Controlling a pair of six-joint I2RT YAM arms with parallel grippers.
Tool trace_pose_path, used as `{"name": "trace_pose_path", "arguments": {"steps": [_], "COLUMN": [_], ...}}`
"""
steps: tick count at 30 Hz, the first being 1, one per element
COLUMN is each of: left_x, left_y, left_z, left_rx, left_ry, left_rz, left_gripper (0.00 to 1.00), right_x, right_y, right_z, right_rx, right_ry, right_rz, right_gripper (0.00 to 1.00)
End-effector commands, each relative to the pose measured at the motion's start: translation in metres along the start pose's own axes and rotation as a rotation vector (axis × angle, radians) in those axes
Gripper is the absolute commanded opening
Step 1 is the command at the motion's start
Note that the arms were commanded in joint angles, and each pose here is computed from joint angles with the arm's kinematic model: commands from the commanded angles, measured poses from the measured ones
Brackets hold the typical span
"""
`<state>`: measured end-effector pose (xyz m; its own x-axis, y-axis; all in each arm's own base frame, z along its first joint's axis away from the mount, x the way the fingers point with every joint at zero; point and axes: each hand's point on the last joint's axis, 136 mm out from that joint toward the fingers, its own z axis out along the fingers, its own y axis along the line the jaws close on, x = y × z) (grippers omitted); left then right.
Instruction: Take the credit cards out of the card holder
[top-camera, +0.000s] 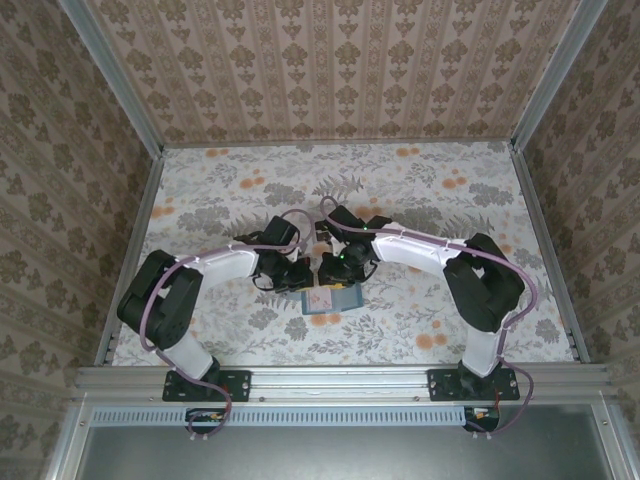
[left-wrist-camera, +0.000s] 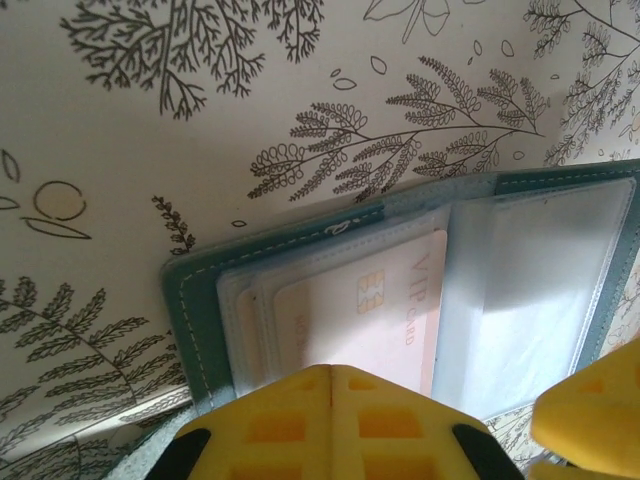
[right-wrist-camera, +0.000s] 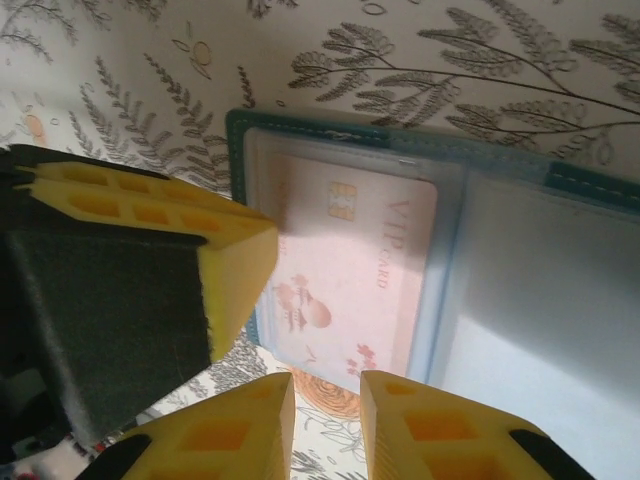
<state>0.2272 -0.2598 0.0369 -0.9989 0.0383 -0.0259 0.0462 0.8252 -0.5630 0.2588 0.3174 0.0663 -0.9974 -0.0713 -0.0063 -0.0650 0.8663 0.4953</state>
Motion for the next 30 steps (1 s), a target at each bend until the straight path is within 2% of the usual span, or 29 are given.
{"name": "trace_pose_path", "arguments": {"steps": [1,11,18,30], "left_x": [0.006,0.013,0.018,0.017], "left_y": [0.003,0.014,0.026,0.025], "left_z": [0.007,0.015,0.015,0.012], "left_rx": [0.003,-0.022,-0.072,-0.08], "left_ry": [0.021,0.042,0.05,0.05], "left_rz": [-0.02,-0.024,-0.022,-0.015], "left_gripper": [0.06,0.06,0.05,0.06], "right_x": [-0.004,-0.006,-0.003,0.003], "right_y": [0.007,0.0,-0.023,-0.044], "right_z": [0.009,0.028,0.033,0.041], "right_rx": [-0.074,-0.094,0.006,0.076], "right_ry": [0.015,0.042,0.042,0.059], "right_rz": [0.019,0.049,0.049,0.045], "right_gripper": [0.26,0.23,0.26,0.29]}}
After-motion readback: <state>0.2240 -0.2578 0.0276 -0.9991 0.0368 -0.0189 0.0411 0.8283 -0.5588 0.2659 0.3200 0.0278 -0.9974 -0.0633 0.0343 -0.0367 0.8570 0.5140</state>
